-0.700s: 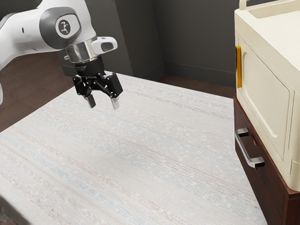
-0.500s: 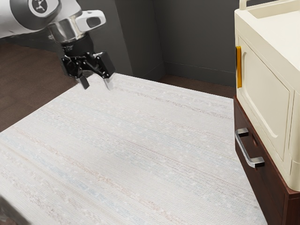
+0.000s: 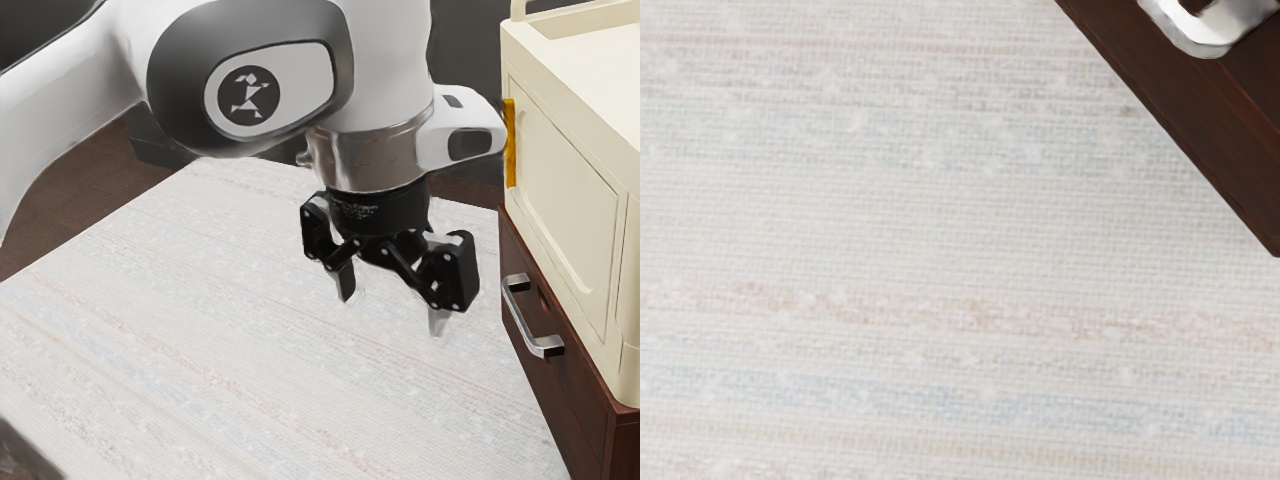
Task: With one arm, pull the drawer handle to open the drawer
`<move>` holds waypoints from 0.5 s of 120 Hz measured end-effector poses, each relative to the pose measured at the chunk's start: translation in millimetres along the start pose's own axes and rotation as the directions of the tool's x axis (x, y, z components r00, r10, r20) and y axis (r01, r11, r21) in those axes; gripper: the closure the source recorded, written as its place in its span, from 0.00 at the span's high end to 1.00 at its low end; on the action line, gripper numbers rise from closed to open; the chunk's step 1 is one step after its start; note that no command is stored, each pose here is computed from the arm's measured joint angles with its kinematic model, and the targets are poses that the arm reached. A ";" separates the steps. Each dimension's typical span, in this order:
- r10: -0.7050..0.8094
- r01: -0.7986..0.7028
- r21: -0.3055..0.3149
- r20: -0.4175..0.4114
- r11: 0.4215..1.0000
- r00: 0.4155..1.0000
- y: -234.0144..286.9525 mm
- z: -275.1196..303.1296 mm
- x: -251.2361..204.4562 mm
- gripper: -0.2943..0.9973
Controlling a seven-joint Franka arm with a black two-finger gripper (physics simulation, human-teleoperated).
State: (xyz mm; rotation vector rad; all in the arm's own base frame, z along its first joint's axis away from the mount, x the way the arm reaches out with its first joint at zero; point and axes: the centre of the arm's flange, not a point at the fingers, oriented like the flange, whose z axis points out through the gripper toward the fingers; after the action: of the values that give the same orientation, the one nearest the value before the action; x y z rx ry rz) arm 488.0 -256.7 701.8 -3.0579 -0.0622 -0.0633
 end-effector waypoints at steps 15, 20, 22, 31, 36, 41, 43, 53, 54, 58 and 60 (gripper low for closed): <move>-0.221 0.221 -0.034 0.021 0.975 0.975 -43.1 6.6 26.2 0.77; -0.272 0.273 -0.039 0.026 0.961 0.962 -44.8 5.8 26.3 0.77; -0.290 0.291 -0.040 0.026 0.956 0.957 -44.0 5.3 25.8 0.77; -0.350 0.351 -0.045 0.030 0.935 0.936 -34.7 5.3 22.8 0.77; -0.379 0.380 -0.049 0.033 0.923 0.925 -29.5 5.4 21.1 0.77; -0.409 0.411 -0.053 0.037 0.910 0.912 -26.1 5.8 20.5 0.77; -0.422 0.423 -0.053 0.038 0.905 0.906 -25.5 6.3 20.6 0.77; -0.487 0.489 -0.049 0.043 0.871 0.872 -28.1 6.9 21.7 0.77; -0.494 0.495 -0.048 0.044 0.867 0.869 -28.6 7.1 21.9 0.77; -0.519 0.520 -0.046 0.047 0.853 0.854 -30.9 7.4 22.8 0.77; -0.531 0.532 -0.044 0.048 0.845 0.846 -32.0 7.7 23.3 0.77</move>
State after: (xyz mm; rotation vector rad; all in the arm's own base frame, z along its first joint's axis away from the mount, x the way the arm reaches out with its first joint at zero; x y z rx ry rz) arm 510.3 -223.3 697.7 -2.9899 -0.9267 -0.0459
